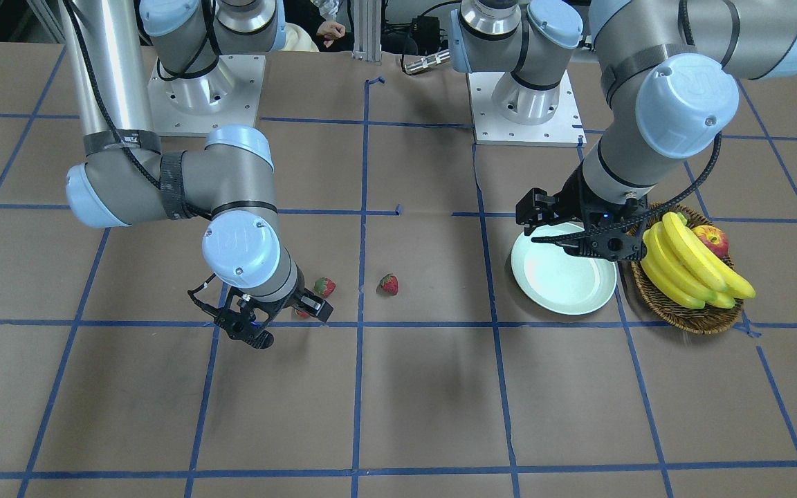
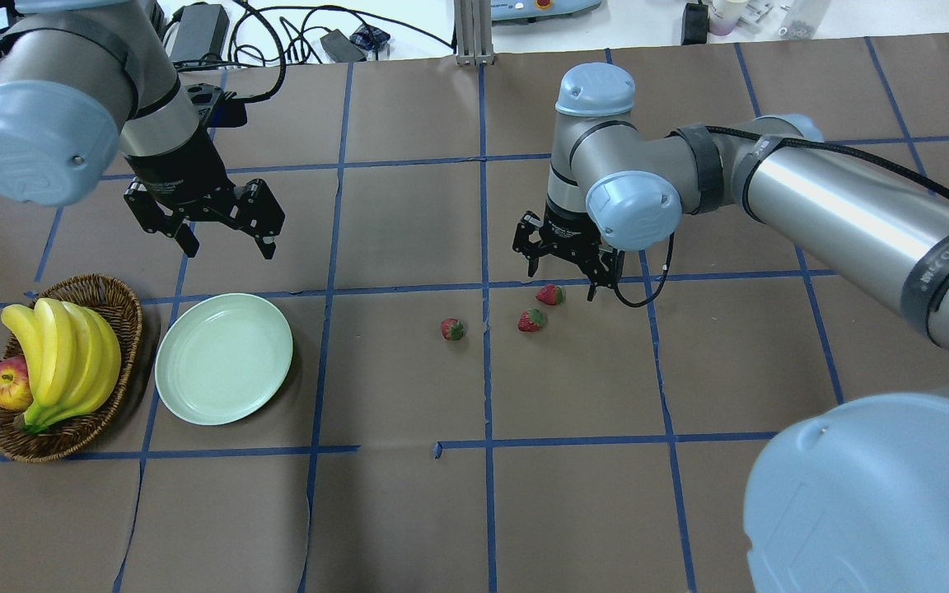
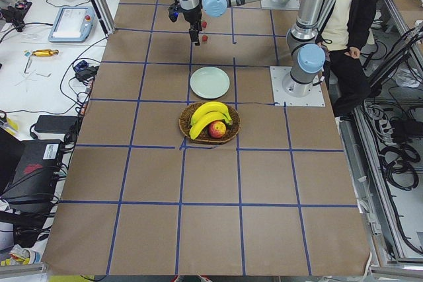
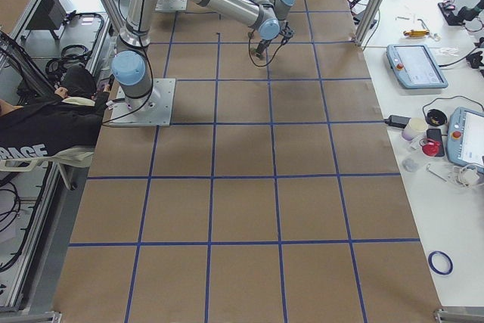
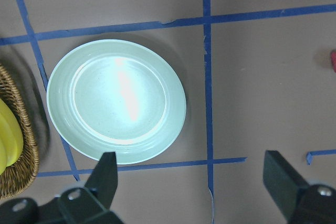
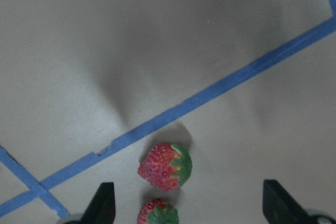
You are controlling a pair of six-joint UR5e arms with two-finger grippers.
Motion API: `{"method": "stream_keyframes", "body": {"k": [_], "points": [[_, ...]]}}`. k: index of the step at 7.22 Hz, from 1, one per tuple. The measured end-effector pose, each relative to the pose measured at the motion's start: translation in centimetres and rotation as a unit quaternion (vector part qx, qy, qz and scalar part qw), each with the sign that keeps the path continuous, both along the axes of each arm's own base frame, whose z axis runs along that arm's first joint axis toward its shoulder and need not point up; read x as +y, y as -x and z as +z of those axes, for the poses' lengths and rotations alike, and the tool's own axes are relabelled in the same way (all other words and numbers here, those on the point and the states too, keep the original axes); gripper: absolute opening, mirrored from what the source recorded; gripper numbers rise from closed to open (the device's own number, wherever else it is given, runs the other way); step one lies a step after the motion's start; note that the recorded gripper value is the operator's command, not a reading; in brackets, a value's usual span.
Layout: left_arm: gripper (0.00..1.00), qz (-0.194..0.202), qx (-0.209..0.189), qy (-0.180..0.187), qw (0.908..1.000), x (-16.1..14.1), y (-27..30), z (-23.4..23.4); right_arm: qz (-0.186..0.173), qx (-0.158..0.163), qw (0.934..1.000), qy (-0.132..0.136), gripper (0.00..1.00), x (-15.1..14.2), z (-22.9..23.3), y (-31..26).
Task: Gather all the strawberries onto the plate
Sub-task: 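Lower the right gripper and grasp a second strawberry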
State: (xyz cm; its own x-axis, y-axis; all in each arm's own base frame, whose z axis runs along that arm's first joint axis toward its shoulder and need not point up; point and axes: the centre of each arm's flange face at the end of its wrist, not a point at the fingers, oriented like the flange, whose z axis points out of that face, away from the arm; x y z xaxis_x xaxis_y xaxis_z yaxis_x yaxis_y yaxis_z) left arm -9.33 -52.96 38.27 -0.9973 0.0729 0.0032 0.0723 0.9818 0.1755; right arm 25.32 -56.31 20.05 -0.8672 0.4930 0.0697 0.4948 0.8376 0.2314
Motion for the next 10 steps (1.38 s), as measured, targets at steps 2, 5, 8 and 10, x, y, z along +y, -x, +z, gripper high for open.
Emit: {"method": "stream_keyframes", "body": {"k": [2,5,8,10], "points": [[1.00,0.000,0.000,0.000,1.0000,0.0,0.0,0.0,0.000,-0.009,0.9999,-0.013,0.97,0.1,-1.4,-0.3],[1.00,0.000,0.000,0.000,1.0000,0.0,0.0,0.0,0.002,-0.012,0.9999,-0.007,0.56,-0.4,-2.4,-0.4],[1.00,-0.001,-0.001,-0.001,1.0000,0.0,0.0,0.0,0.002,-0.012,0.9999,-0.006,0.00,-0.5,-2.6,-0.4],[1.00,-0.001,-0.001,0.000,1.0000,0.0,0.0,0.0,0.002,-0.013,0.9999,-0.004,0.00,-0.6,-2.2,-0.4]]}}
